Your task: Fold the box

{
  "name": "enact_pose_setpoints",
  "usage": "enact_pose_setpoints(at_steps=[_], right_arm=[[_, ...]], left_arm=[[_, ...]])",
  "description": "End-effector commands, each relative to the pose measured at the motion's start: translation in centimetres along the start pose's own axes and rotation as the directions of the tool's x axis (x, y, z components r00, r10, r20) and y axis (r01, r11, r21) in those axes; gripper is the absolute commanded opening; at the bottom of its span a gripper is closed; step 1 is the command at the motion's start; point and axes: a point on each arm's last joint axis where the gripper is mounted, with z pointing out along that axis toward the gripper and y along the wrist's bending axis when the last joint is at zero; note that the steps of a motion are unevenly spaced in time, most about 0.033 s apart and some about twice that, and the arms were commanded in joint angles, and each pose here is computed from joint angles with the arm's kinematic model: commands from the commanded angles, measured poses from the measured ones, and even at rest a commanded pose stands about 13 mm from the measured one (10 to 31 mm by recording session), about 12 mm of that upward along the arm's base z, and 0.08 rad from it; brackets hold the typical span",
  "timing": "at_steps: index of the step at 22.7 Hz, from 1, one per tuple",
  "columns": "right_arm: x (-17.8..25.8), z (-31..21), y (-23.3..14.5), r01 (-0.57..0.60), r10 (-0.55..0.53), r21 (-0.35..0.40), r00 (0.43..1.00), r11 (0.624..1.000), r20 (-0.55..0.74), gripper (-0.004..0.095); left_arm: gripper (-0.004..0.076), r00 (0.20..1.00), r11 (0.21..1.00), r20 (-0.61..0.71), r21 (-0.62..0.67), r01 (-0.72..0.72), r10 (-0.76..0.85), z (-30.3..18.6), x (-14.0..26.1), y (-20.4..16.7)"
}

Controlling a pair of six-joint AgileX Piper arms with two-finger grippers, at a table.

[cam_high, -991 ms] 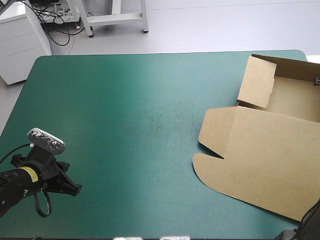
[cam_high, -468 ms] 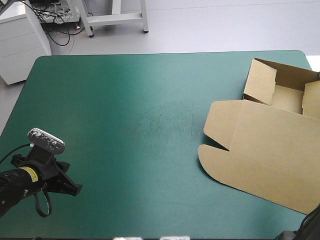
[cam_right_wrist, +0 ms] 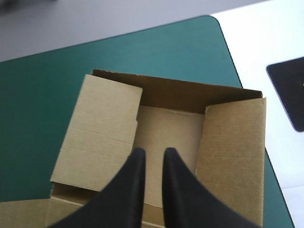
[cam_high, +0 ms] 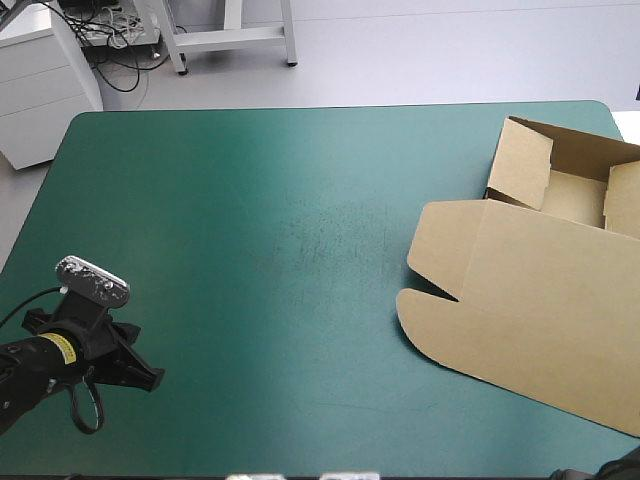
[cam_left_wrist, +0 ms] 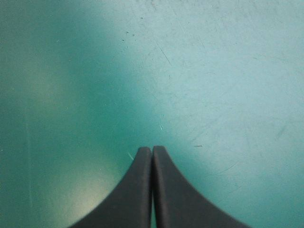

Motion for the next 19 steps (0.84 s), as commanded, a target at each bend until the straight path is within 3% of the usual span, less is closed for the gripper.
enact_pose_setpoints(at_steps=[1, 7, 13, 19], right_arm=[[-0.3, -5.0, 3.4, 0.081, -0.075, -0.054, 0.991, 0.995, 0.113, -0.001], [3.3, -6.3, 9.7, 0.255, -0.246, -0.207, 0.967, 0.945, 0.07, -0.001], [9.5, -8.2, 13.2, 0.356, -0.361, -0.295, 0.932, 0.887, 0.042, -0.0008], [17.9, -10.6, 12.8, 0.444, -0.426, -0.301, 0.896, 0.844, 0.126, -0.0008]], left_arm=[[-0.0032, 0.996, 1.0, 0.091, 0.01, 0.013, -0.014, -0.7, -0.9, -0.1], [-0.0032, 0.985, 0.999, 0.172, 0.032, 0.024, -0.029, -0.8, -1.7, -0.2], [-0.0032, 0.977, 0.999, 0.209, 0.029, 0.024, -0.03, -0.8, -2.0, -0.2], [-0.0032, 0.966, 0.997, 0.254, 0.061, 0.038, -0.052, -0.4, -0.2, -0.7]])
